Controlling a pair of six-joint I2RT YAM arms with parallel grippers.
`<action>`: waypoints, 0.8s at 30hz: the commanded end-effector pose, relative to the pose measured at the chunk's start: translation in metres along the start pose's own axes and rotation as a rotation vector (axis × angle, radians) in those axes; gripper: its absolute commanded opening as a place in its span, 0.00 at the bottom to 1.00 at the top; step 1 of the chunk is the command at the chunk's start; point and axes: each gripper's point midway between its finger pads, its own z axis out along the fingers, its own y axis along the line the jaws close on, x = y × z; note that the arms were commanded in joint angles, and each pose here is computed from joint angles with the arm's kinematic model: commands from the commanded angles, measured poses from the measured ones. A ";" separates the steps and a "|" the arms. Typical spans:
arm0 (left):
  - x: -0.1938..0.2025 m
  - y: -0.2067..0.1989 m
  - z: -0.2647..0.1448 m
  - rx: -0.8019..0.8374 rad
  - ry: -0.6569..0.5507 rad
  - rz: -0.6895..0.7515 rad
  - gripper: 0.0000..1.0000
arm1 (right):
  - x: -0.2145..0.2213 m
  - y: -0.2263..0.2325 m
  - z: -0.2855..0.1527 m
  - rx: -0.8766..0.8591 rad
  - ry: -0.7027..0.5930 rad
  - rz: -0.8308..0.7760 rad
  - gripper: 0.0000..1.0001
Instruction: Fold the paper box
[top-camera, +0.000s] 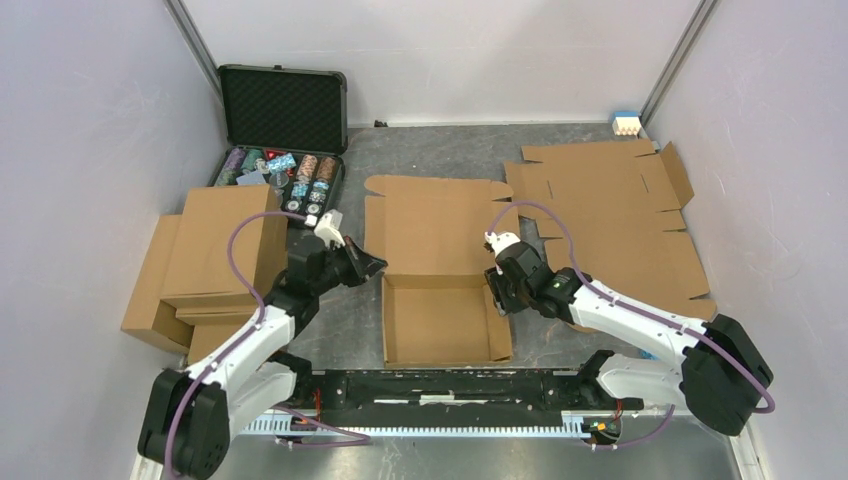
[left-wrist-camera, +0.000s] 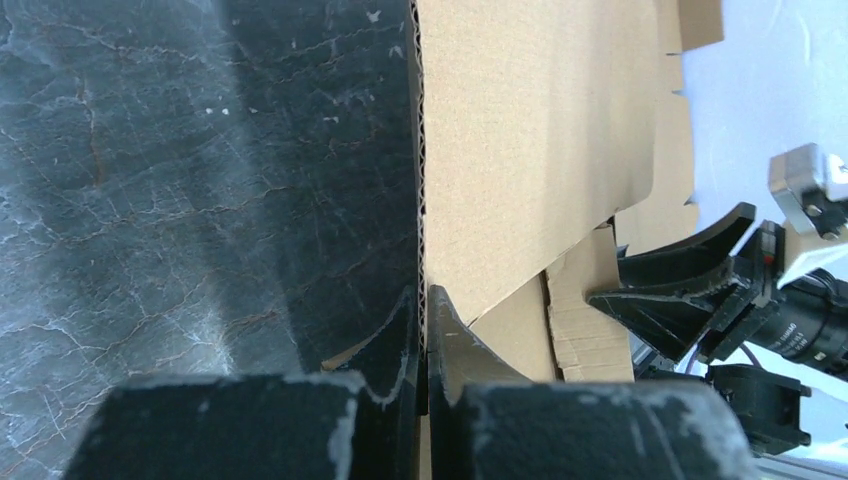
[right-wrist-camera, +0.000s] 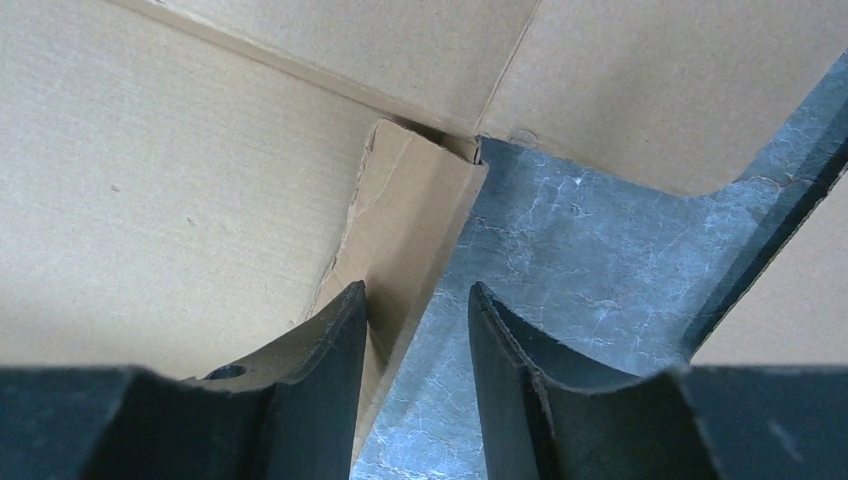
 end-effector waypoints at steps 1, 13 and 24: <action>-0.013 -0.019 -0.009 0.096 -0.108 0.093 0.02 | 0.002 -0.001 0.005 0.003 0.005 -0.016 0.46; 0.001 -0.016 -0.016 0.071 -0.063 0.082 0.20 | -0.013 -0.036 0.000 0.200 -0.025 -0.081 0.07; 0.045 0.002 -0.026 -0.109 0.103 -0.008 0.73 | -0.007 -0.045 0.005 0.237 -0.019 -0.126 0.54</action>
